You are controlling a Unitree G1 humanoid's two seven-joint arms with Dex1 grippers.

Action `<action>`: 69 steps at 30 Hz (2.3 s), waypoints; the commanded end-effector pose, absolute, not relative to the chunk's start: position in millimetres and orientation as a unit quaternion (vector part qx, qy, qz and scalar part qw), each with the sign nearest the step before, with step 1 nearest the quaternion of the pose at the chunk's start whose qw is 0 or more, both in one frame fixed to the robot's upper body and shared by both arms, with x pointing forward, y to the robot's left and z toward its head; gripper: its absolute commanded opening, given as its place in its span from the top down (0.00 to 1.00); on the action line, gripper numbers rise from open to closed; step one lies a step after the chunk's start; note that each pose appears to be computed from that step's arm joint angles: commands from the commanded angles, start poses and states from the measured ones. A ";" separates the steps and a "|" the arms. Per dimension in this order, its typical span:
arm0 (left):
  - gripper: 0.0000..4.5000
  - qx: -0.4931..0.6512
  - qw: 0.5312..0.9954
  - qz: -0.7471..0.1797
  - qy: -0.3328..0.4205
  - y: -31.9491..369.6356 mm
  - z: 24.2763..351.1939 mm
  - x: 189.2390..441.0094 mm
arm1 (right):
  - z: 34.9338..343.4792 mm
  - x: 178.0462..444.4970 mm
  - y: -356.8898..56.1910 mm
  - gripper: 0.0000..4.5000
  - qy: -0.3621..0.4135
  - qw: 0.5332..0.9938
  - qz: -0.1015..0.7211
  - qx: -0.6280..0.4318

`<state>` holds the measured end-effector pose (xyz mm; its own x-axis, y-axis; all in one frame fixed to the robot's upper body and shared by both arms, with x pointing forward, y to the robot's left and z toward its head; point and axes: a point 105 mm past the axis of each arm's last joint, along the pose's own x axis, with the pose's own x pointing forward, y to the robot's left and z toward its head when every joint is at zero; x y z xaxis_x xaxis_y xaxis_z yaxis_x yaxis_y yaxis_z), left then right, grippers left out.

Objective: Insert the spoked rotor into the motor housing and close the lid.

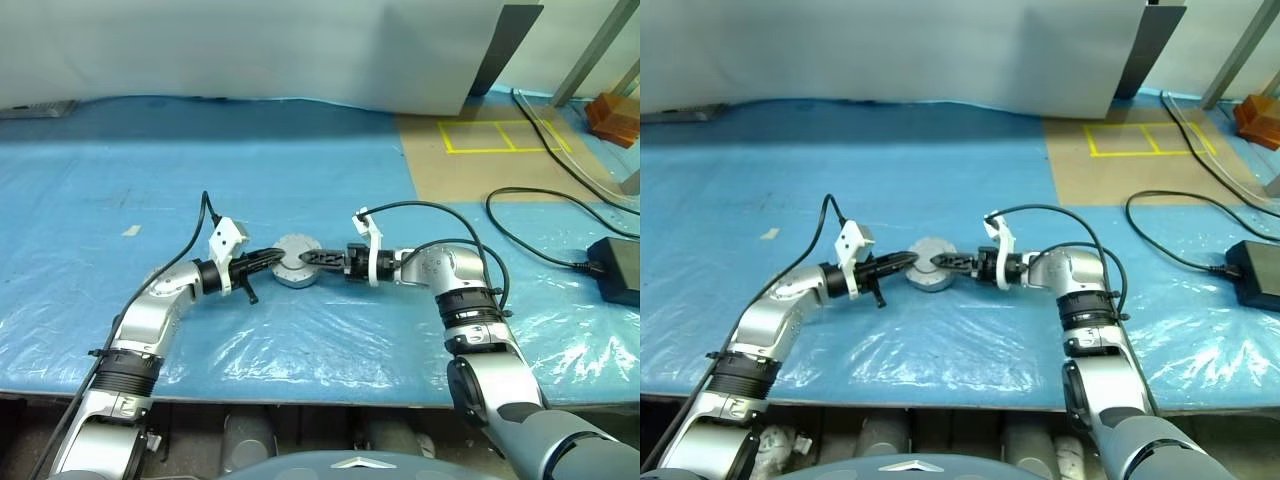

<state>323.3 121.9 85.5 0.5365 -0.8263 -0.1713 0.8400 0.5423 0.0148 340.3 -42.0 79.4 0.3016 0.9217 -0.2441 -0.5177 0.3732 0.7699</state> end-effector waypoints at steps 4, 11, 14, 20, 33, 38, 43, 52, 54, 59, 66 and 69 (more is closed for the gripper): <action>0.99 0.047 0.871 -0.472 0.125 123.2 60.4 317.4 | 98.8 346.4 -36.8 0.28 0.305 0.752 0.498 0.305; 0.99 0.046 0.873 -0.469 0.127 124.2 58.8 318.0 | 99.8 340.6 -37.6 0.60 0.304 0.743 0.507 0.316; 0.99 0.047 0.872 -0.470 0.126 123.5 58.7 318.7 | 103.1 339.0 -33.8 0.60 0.300 0.737 0.514 0.321; 0.99 0.046 0.873 -0.469 0.123 123.8 60.4 319.9 | 104.6 340.6 -31.0 0.75 0.296 0.739 0.511 0.324; 0.99 0.024 0.874 -0.485 0.029 132.2 136.6 311.3 | 88.5 350.2 -30.6 0.75 0.331 0.751 0.462 0.335; 0.99 -0.013 0.880 -0.473 -0.031 153.5 194.9 304.9 | 86.9 351.0 -31.7 0.75 0.342 0.742 0.454 0.356; 0.99 -0.033 0.911 -0.411 -0.022 184.6 193.5 312.7 | 91.0 351.4 -31.0 0.75 0.337 0.737 0.457 0.367; 0.99 -0.076 0.932 -0.354 0.007 197.4 165.5 313.4 | 97.4 352.9 -31.2 0.75 0.327 0.734 0.459 0.379; 0.99 -0.078 0.932 -0.353 0.010 195.9 163.5 313.8 | 95.0 354.1 -32.0 0.75 0.331 0.738 0.453 0.374; 0.99 -0.081 0.931 -0.356 0.013 192.0 161.6 313.2 | 99.6 360.2 -32.8 0.75 0.329 0.740 0.442 0.385; 0.99 -0.156 0.910 -0.383 0.031 187.2 150.8 296.4 | 155.5 364.4 -39.3 0.75 0.266 0.668 0.491 0.491; 0.99 -0.193 0.909 -0.369 0.028 196.3 150.5 294.1 | 167.4 362.4 -40.0 0.75 0.253 0.657 0.503 0.501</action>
<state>296.2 188.8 132.2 0.7177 -0.6960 0.0223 0.6491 0.6571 -0.3831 363.3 -42.1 133.6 0.3948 0.9181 0.0364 -0.3290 0.1043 0.9385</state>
